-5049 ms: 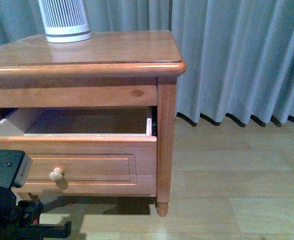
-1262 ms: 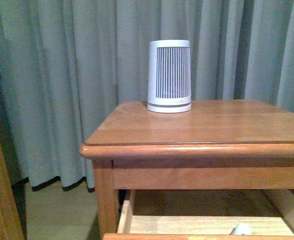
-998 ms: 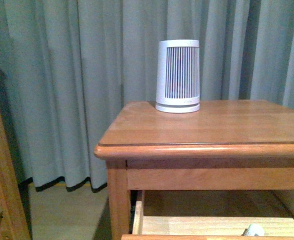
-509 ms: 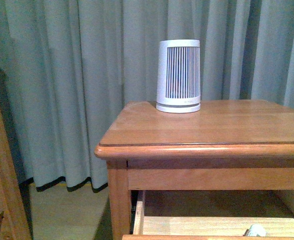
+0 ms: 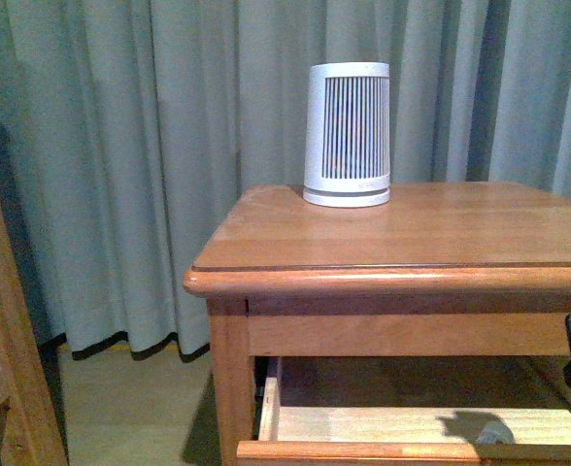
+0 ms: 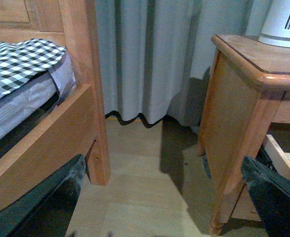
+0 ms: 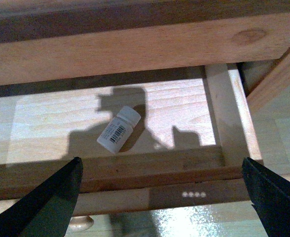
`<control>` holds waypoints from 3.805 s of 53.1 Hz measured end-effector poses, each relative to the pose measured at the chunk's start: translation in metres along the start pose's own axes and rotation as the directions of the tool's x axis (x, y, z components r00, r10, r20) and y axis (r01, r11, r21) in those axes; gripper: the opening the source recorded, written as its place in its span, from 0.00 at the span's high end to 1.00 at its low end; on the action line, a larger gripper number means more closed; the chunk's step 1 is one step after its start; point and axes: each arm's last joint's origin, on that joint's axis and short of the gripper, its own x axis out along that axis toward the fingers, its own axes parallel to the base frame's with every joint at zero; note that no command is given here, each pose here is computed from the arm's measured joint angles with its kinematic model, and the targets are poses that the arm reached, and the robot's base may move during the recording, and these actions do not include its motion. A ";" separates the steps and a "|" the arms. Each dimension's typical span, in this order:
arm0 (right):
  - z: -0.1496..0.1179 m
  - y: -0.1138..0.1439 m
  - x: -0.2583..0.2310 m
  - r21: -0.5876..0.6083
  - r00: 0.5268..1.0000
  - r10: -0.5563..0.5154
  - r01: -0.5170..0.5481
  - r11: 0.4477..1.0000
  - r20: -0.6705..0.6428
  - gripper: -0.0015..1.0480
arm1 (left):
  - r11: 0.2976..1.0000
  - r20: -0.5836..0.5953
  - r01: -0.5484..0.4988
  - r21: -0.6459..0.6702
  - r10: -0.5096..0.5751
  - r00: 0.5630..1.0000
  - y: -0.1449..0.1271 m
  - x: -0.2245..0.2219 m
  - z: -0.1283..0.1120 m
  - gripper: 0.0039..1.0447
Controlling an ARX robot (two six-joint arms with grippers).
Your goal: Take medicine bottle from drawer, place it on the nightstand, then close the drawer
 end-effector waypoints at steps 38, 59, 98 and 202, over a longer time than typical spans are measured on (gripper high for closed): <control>-0.007 0.003 0.040 0.000 0.980 0.051 -0.051 0.999 -0.193 0.07 | 1.000 0.000 0.000 0.000 0.000 1.000 0.000 0.000 0.000 0.06; -0.031 0.014 0.023 -0.058 0.962 0.047 -0.065 0.996 -0.269 0.07 | 1.000 0.000 0.000 0.000 0.000 1.000 0.000 0.000 0.000 0.06; -0.023 0.024 0.001 0.071 0.943 -0.019 0.046 0.996 -0.332 0.07 | 1.000 0.000 0.000 0.000 0.000 1.000 0.000 0.000 0.000 0.06; -0.031 0.051 0.092 0.096 0.865 -0.139 0.210 0.973 -0.482 0.72 | 1.000 0.000 0.000 0.000 0.000 1.000 0.000 0.000 0.000 0.06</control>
